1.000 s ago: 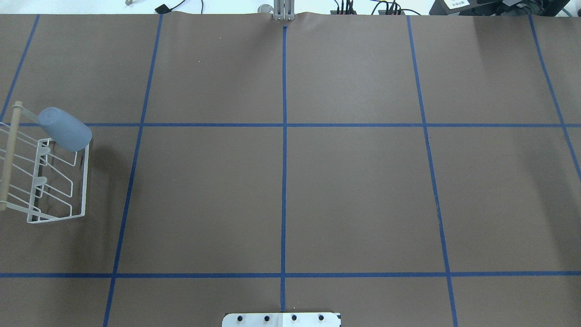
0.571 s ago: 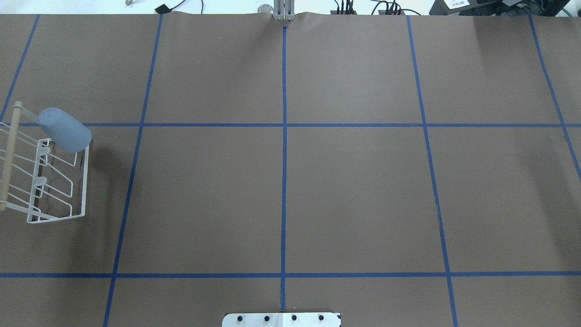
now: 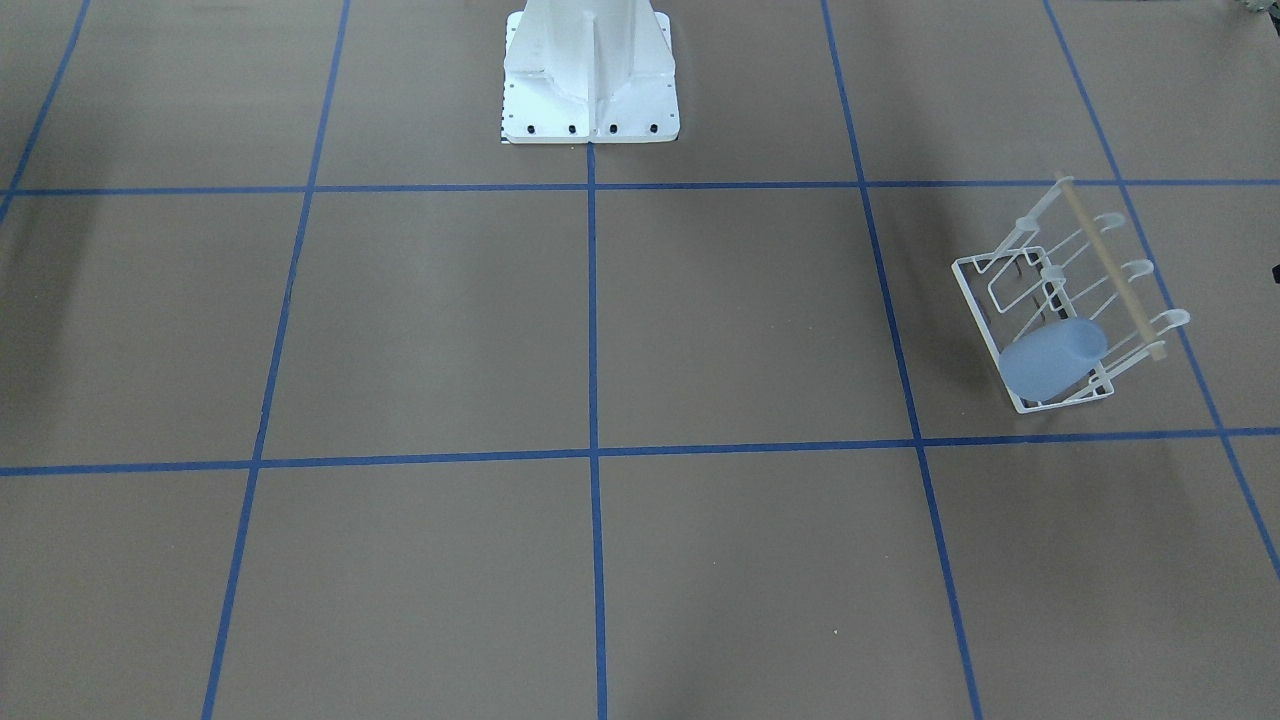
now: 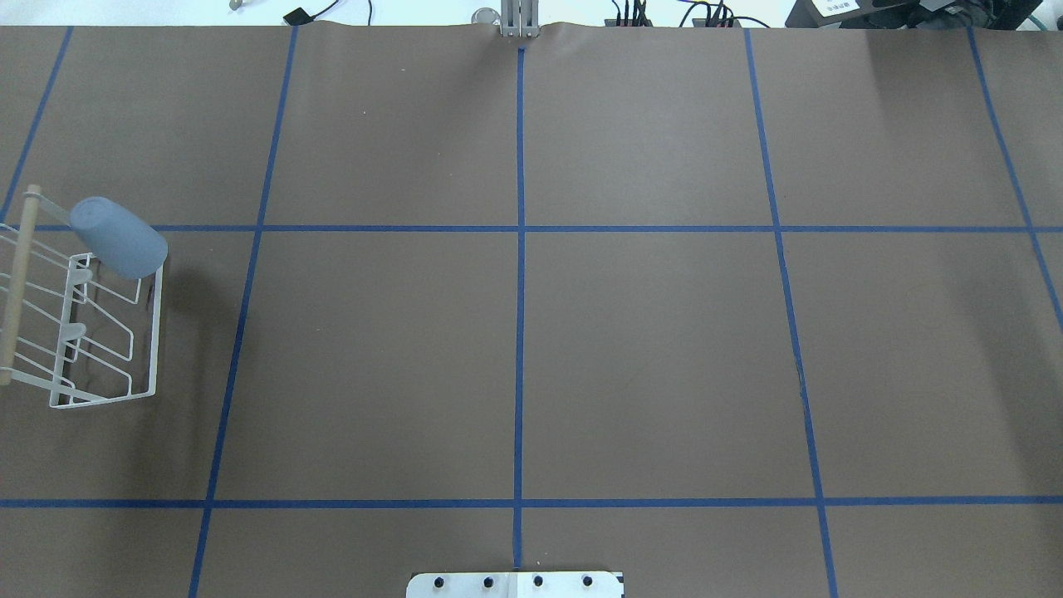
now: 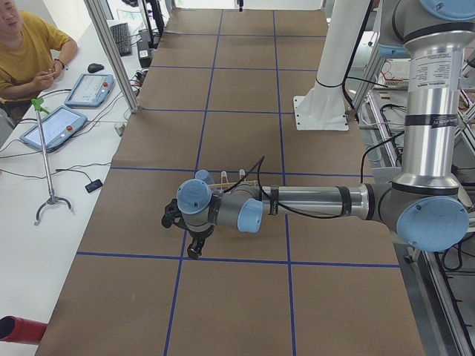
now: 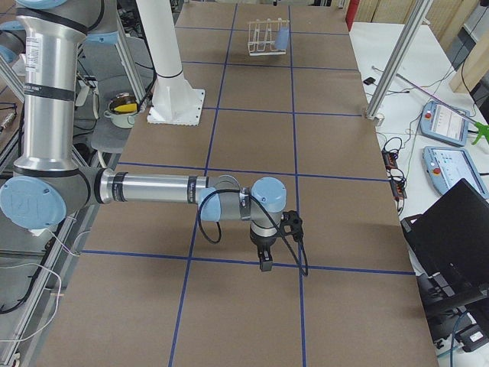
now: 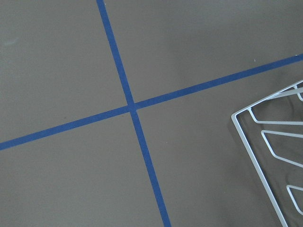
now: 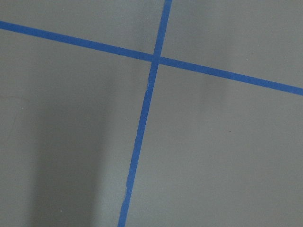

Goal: Hang cup on cup holder

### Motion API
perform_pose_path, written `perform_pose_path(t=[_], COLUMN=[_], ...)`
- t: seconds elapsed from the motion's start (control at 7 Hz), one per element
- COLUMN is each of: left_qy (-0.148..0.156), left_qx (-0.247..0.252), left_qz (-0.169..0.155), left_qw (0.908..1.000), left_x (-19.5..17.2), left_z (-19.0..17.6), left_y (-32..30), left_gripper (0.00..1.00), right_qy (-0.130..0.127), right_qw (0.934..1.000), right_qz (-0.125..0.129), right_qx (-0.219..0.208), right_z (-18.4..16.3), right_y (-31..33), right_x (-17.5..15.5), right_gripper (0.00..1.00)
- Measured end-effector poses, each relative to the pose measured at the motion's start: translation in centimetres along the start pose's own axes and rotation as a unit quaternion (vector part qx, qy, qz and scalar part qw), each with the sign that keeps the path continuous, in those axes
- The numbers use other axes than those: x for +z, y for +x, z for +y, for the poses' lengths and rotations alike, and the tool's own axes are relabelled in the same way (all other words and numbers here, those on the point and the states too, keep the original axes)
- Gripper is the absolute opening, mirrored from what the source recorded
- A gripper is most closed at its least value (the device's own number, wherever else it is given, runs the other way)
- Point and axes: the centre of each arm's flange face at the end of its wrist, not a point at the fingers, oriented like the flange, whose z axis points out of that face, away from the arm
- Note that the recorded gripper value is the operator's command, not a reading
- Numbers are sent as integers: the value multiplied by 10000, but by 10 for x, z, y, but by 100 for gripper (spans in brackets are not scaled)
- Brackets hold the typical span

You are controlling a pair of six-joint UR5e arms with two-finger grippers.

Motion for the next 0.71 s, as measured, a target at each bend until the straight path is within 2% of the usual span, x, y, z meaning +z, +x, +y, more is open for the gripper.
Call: perform_pose_path(t=[0.71], left_qy=[-3], left_qx=[-3], left_qz=[0], left_qw=[10000], left_x=[0], left_z=[0], left_y=[0], left_gripper=[99], right_qy=[-25], right_qw=[10000], right_qz=[-3], right_qx=[6], right_z=[1], right_y=[2], right_x=[2], right_gripper=[100])
